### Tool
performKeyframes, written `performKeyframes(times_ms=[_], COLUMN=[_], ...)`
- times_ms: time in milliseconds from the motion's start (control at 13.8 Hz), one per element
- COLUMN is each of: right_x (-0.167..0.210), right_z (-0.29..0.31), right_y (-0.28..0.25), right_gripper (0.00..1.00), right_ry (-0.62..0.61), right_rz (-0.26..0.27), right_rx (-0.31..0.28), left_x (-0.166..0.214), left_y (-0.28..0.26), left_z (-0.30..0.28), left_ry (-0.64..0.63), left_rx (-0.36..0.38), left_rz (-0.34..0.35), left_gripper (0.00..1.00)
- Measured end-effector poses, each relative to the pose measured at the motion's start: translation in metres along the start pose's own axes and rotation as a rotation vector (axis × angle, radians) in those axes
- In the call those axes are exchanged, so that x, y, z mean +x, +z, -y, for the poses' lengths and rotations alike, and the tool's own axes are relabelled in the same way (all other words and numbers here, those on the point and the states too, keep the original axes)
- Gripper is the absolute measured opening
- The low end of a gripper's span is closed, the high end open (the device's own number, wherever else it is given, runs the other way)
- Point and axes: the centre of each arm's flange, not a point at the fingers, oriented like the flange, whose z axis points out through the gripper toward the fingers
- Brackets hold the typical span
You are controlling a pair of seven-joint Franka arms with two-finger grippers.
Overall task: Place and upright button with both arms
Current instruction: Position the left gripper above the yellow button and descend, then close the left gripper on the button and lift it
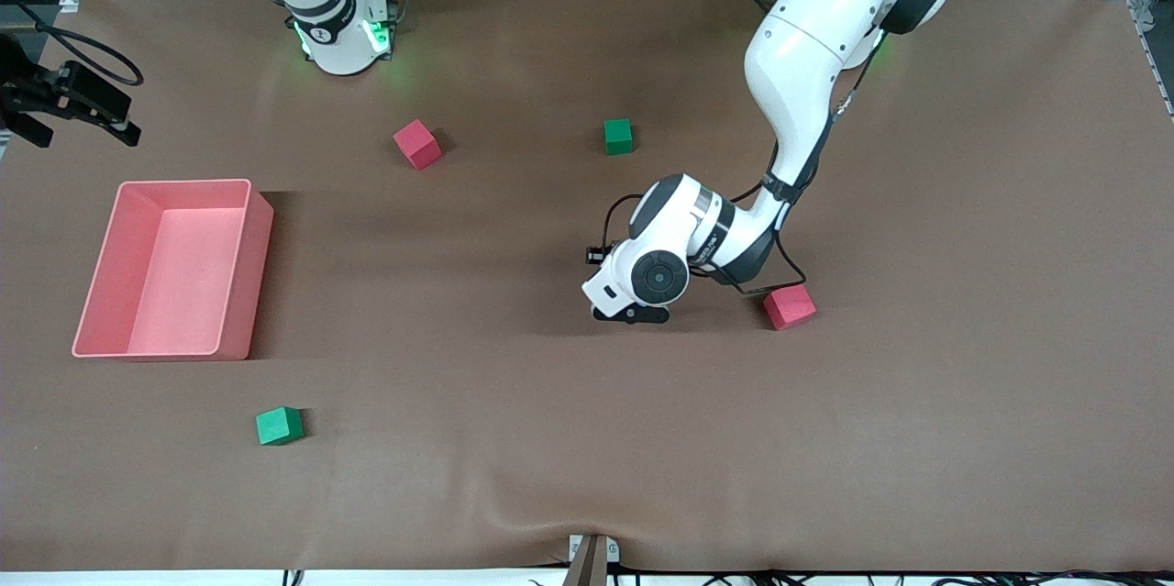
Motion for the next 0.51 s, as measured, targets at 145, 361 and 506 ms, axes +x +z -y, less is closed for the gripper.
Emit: performKeyframes(times_ms=[145,361,506], right_x=[0.0,0.0,0.0], right_z=[0.0,0.0,0.0], right_y=[0.0,0.0,0.0], right_gripper=[1.0,1.0,1.0], right_ry=[0.0,0.0,0.0], right_rz=[0.0,0.0,0.0], right_rx=[0.0,0.0,0.0], left_x=[-0.001,-0.001,0.0], left_y=[0.002,0.008,0.012], left_z=[0.0,0.0,0.002], left_ry=[0.006,0.019,0.028], left_rx=[0.004,0.01,0.014], left_rz=[0.006,0.016,0.023], left_gripper=[0.65,0.63,0.61])
